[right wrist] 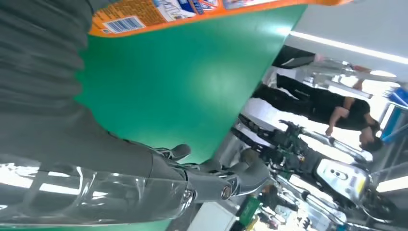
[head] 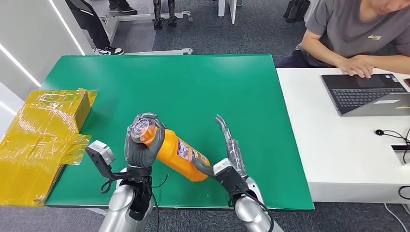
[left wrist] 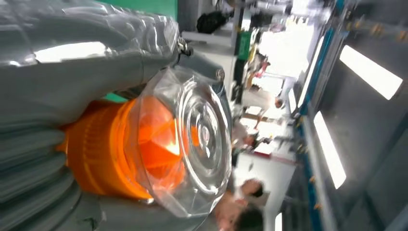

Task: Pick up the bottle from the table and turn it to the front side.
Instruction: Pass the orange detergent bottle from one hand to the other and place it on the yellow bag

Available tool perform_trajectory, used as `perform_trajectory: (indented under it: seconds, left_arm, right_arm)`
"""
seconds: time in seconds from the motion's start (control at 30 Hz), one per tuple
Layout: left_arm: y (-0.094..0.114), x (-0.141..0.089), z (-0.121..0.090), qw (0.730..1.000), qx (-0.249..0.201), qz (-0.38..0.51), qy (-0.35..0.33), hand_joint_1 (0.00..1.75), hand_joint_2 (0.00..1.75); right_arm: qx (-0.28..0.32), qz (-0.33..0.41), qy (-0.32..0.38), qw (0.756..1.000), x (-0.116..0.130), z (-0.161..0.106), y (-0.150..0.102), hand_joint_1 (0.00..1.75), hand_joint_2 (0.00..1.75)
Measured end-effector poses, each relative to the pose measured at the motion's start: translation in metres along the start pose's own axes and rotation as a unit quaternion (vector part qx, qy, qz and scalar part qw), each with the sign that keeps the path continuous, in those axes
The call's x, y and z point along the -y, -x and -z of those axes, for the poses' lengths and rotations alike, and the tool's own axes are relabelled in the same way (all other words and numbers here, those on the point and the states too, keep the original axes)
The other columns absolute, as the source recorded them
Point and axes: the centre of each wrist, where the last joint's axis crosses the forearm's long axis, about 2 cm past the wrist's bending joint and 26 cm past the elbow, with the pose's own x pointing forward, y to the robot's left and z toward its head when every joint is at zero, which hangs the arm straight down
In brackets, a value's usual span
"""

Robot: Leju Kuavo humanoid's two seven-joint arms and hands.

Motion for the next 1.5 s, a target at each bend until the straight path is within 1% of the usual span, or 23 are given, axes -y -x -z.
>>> perform_trajectory:
  seconds: [0.1, 0.17, 0.27, 0.37, 0.43, 0.53, 0.57, 0.7, 0.77, 0.83, 0.87, 0.93, 0.97, 1.0, 1.1, 1.23, 1.33, 1.5]
  left_arm:
    - [0.000, -0.001, 0.000, 1.000, 0.002, 0.007, -0.007, 1.75, 1.75]
    - [0.000, -0.002, 0.000, 0.999, 0.007, 0.034, -0.016, 1.75, 1.75]
    - [-0.003, -0.007, 0.004, 0.991, 0.021, 0.129, -0.026, 1.75, 1.75]
    - [-0.009, -0.015, 0.010, 0.967, 0.042, 0.252, -0.024, 1.75, 1.75]
    - [-0.014, -0.020, 0.014, 0.942, 0.058, 0.331, -0.017, 1.75, 1.75]
    - [-0.019, -0.032, 0.020, 0.894, 0.083, 0.439, -0.003, 1.75, 1.75]
    - [-0.021, -0.037, 0.021, 0.882, 0.090, 0.462, 0.000, 1.75, 1.75]
    - [-0.024, -0.052, 0.025, 0.854, 0.098, 0.511, 0.006, 1.75, 1.75]
    - [-0.027, -0.060, 0.027, 0.830, 0.104, 0.548, 0.011, 1.75, 1.75]
    - [-0.030, -0.072, 0.030, 0.795, 0.116, 0.595, 0.027, 1.75, 1.75]
    - [-0.032, -0.079, 0.032, 0.769, 0.124, 0.625, 0.040, 1.75, 1.75]
    - [-0.037, -0.094, 0.034, 0.710, 0.138, 0.687, 0.068, 1.75, 1.75]
    - [-0.039, -0.102, 0.035, 0.686, 0.142, 0.709, 0.076, 1.75, 1.75]
    - [-0.041, -0.108, 0.036, 0.670, 0.143, 0.724, 0.080, 1.75, 1.75]
    - [-0.046, -0.123, 0.036, 0.638, 0.138, 0.753, 0.083, 1.75, 1.75]
    - [-0.048, -0.143, 0.033, 0.570, 0.125, 0.805, 0.106, 1.75, 1.75]
    - [-0.040, -0.161, 0.027, 0.538, 0.096, 0.823, 0.156, 1.75, 1.75]
    - [-0.017, -0.188, 0.013, 0.496, 0.028, 0.826, 0.264, 1.75, 1.75]
  right_arm:
    - [0.009, 0.007, 0.013, 1.000, 0.000, 0.001, -0.003, 0.00, 1.75]
    - [0.016, 0.011, 0.025, 0.999, 0.000, 0.000, -0.005, 0.00, 1.75]
    - [0.026, 0.012, 0.043, 0.999, 0.000, -0.001, -0.010, 0.00, 1.75]
    - [0.031, 0.013, 0.054, 0.998, 0.000, -0.002, -0.015, 0.00, 1.75]
    - [0.032, 0.015, 0.058, 0.998, 0.000, -0.003, -0.018, 0.00, 1.75]
    - [0.032, 0.020, 0.062, 0.997, -0.001, -0.007, -0.022, 0.00, 1.75]
    - [0.032, 0.022, 0.063, 0.997, -0.002, -0.009, -0.023, 0.00, 1.75]
    - [0.034, 0.026, 0.067, 0.997, -0.003, -0.013, -0.027, 0.00, 1.75]
    - [0.038, 0.028, 0.070, 0.996, -0.003, -0.015, -0.029, 0.00, 1.75]
    - [0.042, 0.030, 0.073, 0.996, -0.003, -0.017, -0.031, 0.00, 1.75]
    - [0.044, 0.031, 0.074, 0.996, -0.003, -0.018, -0.032, 0.00, 1.75]
    - [0.047, 0.033, 0.074, 0.996, -0.002, -0.019, -0.034, 0.00, 1.75]
    - [0.048, 0.034, 0.074, 0.995, -0.002, -0.019, -0.035, 0.00, 1.75]
    - [0.049, 0.035, 0.074, 0.995, -0.002, -0.019, -0.036, 0.00, 1.75]
    - [0.051, 0.038, 0.074, 0.995, -0.001, -0.019, -0.037, 0.00, 1.75]
    - [0.054, 0.042, 0.068, 0.995, 0.000, -0.018, -0.038, 0.00, 1.75]
    - [0.058, 0.047, 0.060, 0.995, 0.000, -0.018, -0.038, 0.00, 1.75]
    - [0.068, 0.059, 0.061, 0.994, 0.002, -0.018, -0.040, 0.00, 1.75]
